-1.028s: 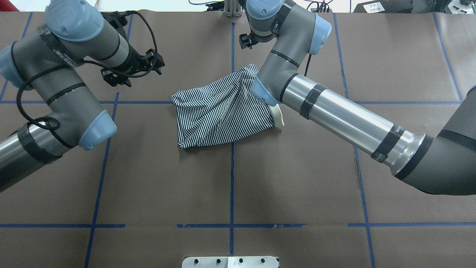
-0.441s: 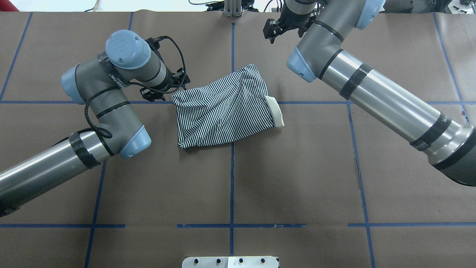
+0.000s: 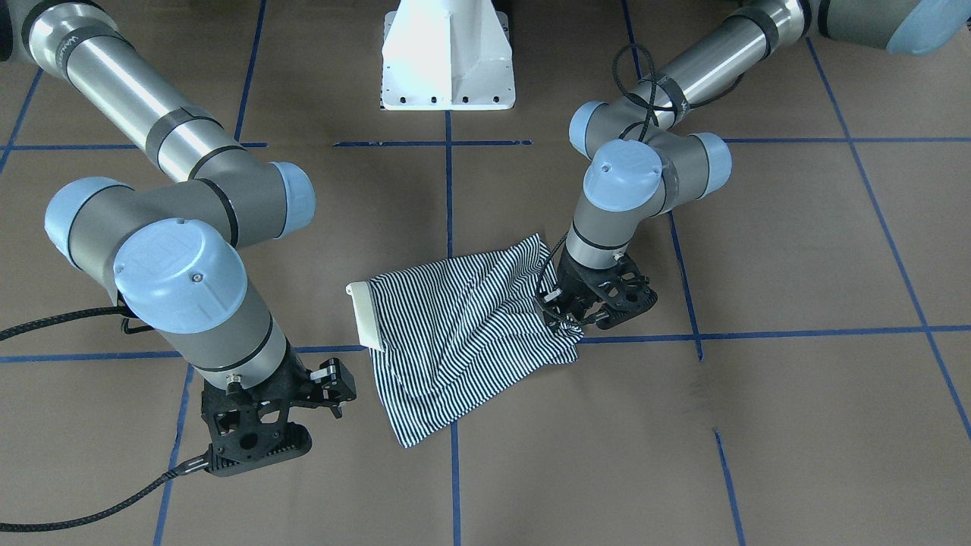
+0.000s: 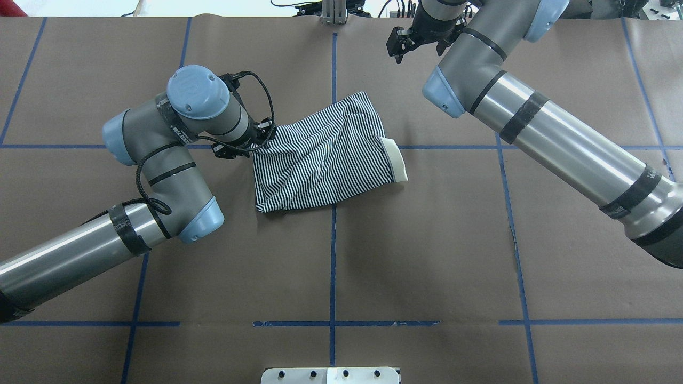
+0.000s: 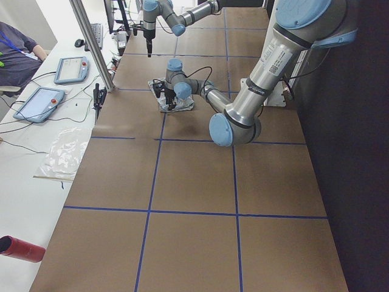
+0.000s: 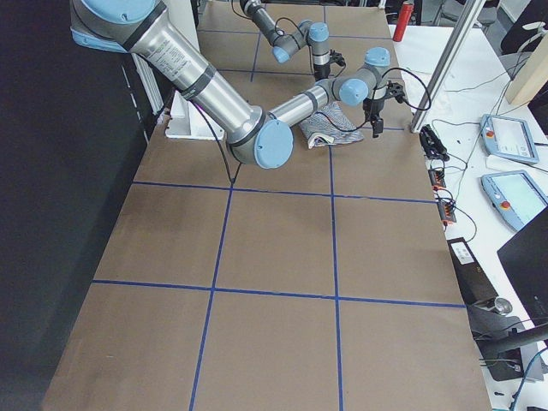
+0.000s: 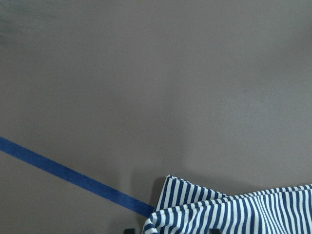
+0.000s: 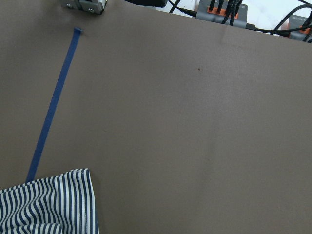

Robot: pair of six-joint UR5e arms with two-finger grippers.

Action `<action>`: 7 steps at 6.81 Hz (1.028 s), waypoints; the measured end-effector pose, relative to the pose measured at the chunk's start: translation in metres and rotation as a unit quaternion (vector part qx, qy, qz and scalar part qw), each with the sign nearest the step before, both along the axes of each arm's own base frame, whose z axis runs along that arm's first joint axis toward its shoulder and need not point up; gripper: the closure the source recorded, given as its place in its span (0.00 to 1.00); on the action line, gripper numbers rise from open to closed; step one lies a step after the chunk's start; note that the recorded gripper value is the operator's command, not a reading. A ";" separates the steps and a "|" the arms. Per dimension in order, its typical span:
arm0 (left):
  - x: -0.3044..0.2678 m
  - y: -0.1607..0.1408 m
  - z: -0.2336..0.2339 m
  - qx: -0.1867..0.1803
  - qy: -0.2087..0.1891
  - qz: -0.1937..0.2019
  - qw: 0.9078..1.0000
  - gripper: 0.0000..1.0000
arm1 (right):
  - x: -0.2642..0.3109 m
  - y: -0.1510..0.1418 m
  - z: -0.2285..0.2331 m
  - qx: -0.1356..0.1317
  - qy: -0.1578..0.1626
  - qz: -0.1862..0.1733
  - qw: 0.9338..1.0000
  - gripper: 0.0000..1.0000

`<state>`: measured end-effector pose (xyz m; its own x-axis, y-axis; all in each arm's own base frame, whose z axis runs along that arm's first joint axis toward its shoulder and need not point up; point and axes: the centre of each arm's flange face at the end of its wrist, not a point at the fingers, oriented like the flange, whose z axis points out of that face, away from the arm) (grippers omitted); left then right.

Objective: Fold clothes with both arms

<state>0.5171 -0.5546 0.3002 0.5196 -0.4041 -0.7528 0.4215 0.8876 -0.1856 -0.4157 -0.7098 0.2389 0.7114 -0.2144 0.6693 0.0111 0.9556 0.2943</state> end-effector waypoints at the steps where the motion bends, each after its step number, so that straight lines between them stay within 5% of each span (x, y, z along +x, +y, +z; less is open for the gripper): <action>1: 0.002 0.002 0.001 0.000 -0.001 0.001 1.000 1.00 | 0.001 0.000 0.000 -0.001 0.000 0.000 1.000 0.00; 6: -0.041 -0.036 0.003 0.031 -0.014 -0.008 0.999 1.00 | 0.006 0.008 -0.006 0.004 -0.004 0.002 1.000 0.00; 7: -0.049 -0.045 0.004 0.039 -0.018 -0.008 0.999 0.01 | 0.009 0.012 -0.005 0.005 -0.006 0.002 1.000 0.00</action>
<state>0.4681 -0.5994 0.3040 0.5404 -0.3541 -0.7633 0.4416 0.8915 -0.1010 -0.4068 -0.6975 0.2340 0.7044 -0.2185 0.6753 0.0038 0.9526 0.3042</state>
